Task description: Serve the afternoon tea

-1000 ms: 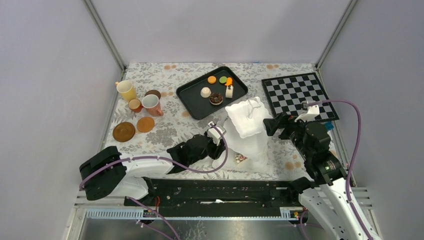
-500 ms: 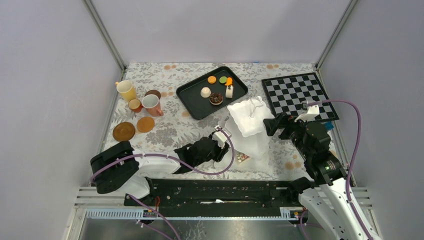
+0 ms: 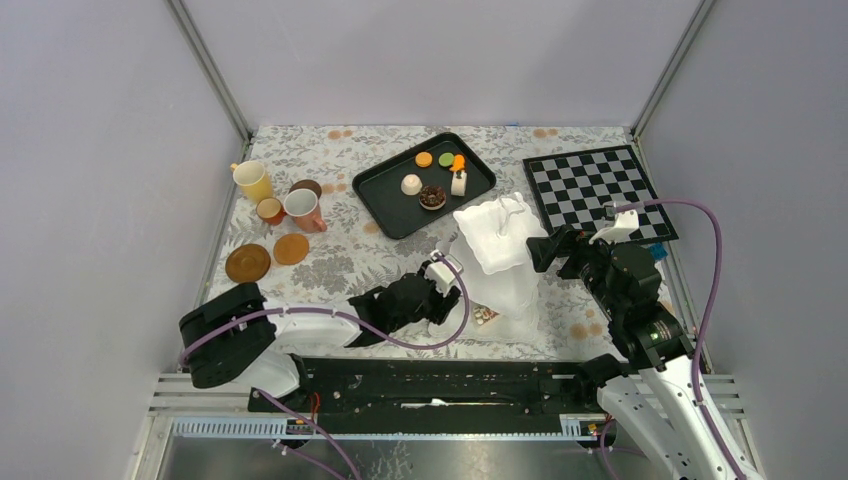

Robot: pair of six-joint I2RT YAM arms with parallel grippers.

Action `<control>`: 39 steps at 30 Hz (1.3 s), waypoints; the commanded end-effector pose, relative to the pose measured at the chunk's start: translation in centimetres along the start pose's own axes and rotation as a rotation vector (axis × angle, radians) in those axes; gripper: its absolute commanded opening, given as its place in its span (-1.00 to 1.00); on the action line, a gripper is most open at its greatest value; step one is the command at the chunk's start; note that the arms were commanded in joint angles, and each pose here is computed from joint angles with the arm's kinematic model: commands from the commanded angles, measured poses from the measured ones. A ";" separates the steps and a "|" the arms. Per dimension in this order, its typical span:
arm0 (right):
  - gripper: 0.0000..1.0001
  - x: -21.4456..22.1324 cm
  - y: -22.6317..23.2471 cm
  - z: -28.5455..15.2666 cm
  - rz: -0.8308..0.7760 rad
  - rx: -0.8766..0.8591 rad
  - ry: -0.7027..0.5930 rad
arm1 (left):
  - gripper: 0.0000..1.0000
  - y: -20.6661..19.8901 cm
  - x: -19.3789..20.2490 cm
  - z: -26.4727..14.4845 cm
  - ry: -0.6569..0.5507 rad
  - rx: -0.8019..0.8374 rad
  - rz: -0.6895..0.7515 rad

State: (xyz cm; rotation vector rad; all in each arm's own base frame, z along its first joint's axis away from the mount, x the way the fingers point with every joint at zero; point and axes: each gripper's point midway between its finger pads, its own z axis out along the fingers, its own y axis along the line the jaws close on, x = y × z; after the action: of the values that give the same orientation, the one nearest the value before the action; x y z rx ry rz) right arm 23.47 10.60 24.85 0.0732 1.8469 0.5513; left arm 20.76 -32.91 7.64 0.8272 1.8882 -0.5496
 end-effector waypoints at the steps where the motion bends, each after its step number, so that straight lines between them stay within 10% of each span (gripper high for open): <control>1: 0.97 -2.3 1.3 -0.3 -0.002 -0.046 -0.071 | 0.09 -0.2 -3.8 -1.0 -0.104 -0.001 -0.037; 26: 0.97 -3.0 1.0 0.2 -0.026 -0.015 -0.070 | 0.00 8.4 0.5 -9.1 0.073 -0.431 -0.316; 39: 0.97 -1.8 -0.4 1.3 -0.034 0.070 0.005 | 0.02 20.6 -14.4 -7.2 -0.209 -0.446 -0.532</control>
State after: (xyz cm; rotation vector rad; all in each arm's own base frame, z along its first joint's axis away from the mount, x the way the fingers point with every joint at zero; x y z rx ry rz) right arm 24.96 10.46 24.26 0.0723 1.9052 0.4852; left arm 30.60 -15.53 15.97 -0.0349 2.1056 -0.2589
